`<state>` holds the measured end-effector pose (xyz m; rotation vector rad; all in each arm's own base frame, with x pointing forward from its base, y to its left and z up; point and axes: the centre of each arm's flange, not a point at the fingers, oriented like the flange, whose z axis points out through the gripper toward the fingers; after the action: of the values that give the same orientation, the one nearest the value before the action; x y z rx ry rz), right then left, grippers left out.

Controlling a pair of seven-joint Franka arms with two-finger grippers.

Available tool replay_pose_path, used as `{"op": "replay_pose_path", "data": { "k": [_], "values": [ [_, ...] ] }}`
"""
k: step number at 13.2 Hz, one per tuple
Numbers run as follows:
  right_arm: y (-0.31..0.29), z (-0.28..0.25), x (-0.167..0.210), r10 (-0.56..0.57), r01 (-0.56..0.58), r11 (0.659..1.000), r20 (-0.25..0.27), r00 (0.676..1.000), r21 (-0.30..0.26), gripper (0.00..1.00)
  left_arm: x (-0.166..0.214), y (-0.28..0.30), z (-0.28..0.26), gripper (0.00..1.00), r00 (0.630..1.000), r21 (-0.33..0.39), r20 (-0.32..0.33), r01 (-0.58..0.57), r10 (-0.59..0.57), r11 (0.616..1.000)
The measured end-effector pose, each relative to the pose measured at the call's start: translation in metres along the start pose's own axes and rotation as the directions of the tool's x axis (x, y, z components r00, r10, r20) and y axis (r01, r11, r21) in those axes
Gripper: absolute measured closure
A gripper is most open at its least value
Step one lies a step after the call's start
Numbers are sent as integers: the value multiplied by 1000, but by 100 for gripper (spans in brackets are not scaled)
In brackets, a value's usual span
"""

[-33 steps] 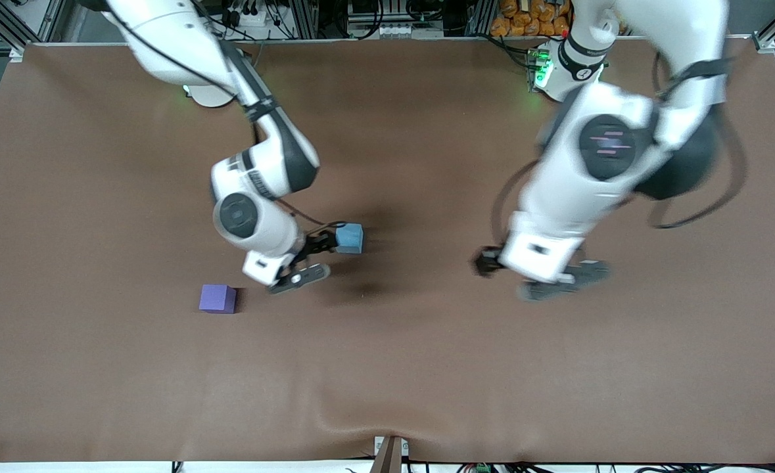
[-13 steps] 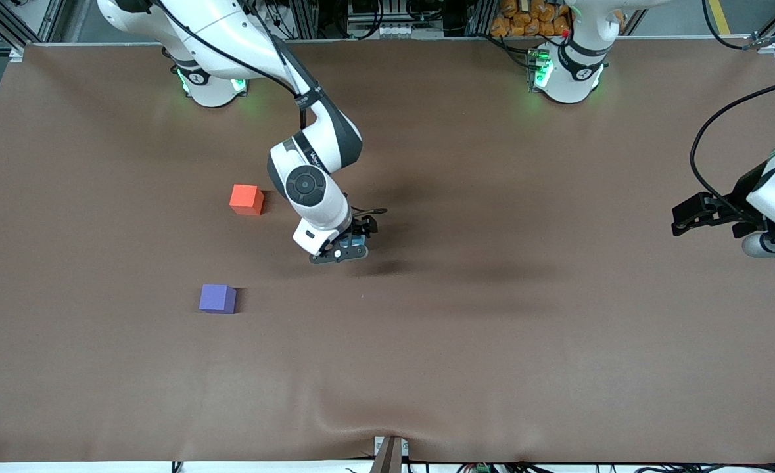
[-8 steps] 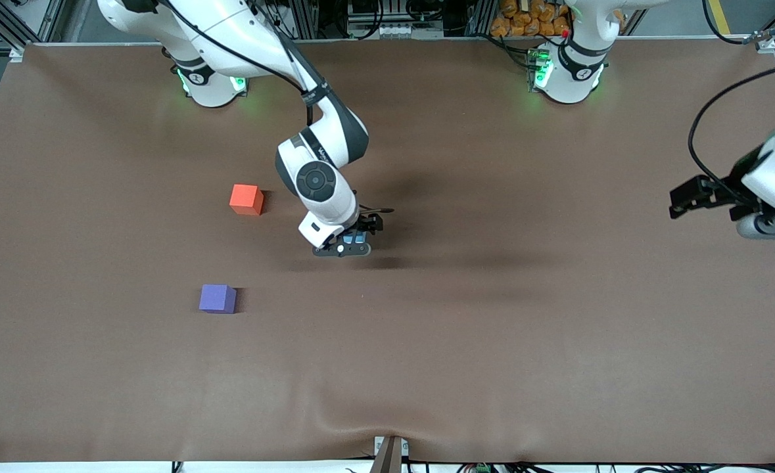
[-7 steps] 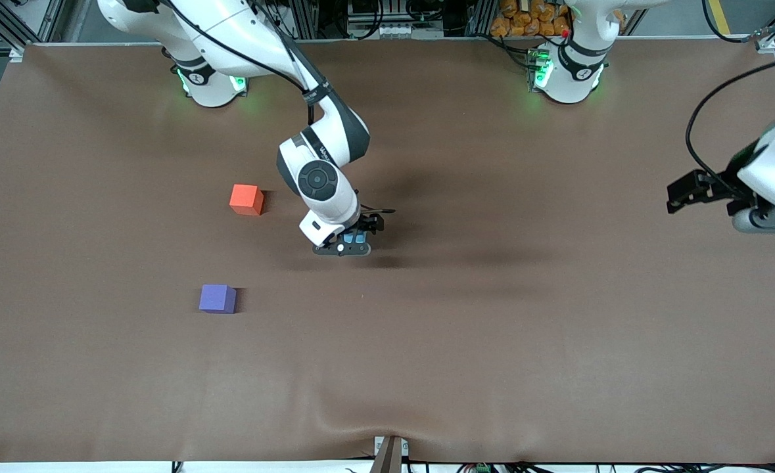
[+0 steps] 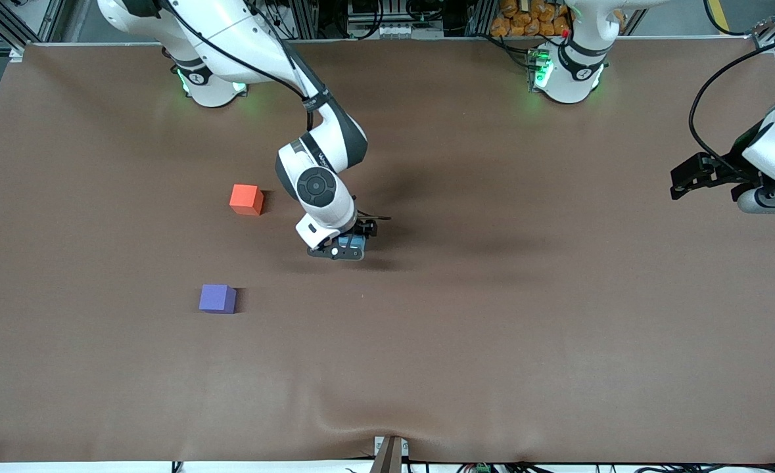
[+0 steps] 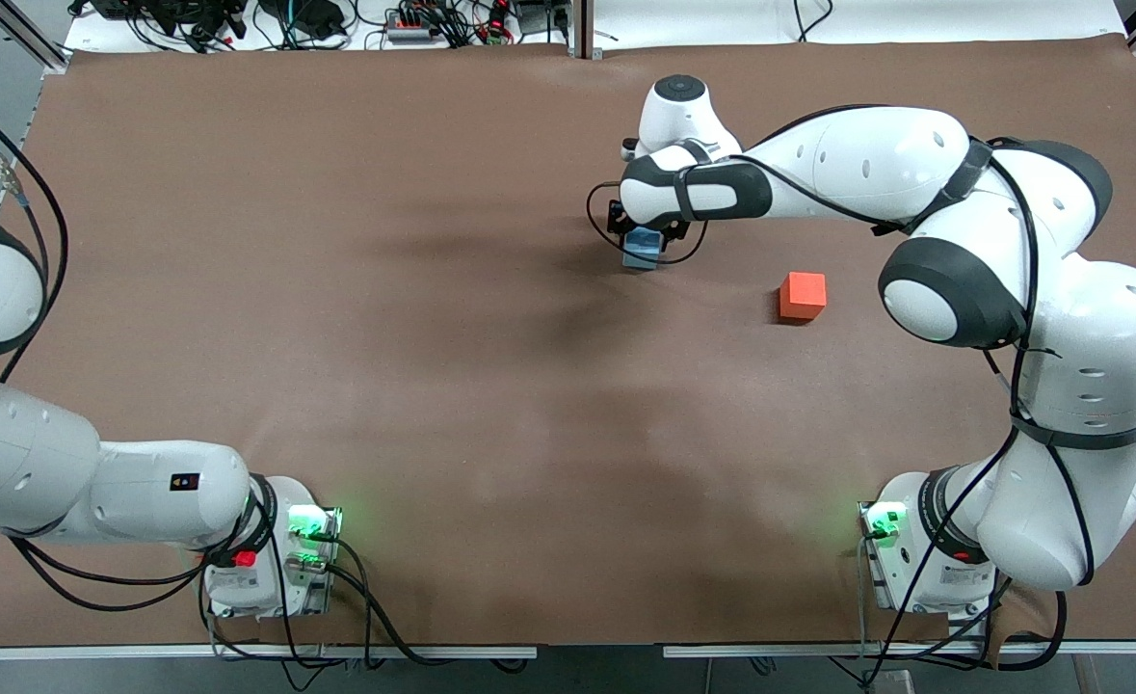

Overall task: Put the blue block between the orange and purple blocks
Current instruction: 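Carry the blue cube with the right gripper between orange and purple cubes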

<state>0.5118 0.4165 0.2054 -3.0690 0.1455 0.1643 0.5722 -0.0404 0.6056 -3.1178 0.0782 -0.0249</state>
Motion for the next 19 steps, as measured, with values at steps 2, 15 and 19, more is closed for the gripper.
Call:
{"op": "replay_pose_path", "data": {
  "k": [2, 15, 19],
  "values": [
    [-1, -3, 1, -17, 16, 1000, -16, 1000, -8, 40, 0, -7, 0, 0, 1000, 0, 0, 12, -12, 1000],
    [265, -139, 125, -74, 75, 997, 73, 995, -8, 40, 0, -14, 1, 0, 1000, 1, 2, 24, -24, 1000],
    [291, -84, 110, -90, 91, 996, 79, 993, -10, 40, 0, -13, 3, 0, 1000, 0, 7, 22, -22, 1000]
  ]
}}
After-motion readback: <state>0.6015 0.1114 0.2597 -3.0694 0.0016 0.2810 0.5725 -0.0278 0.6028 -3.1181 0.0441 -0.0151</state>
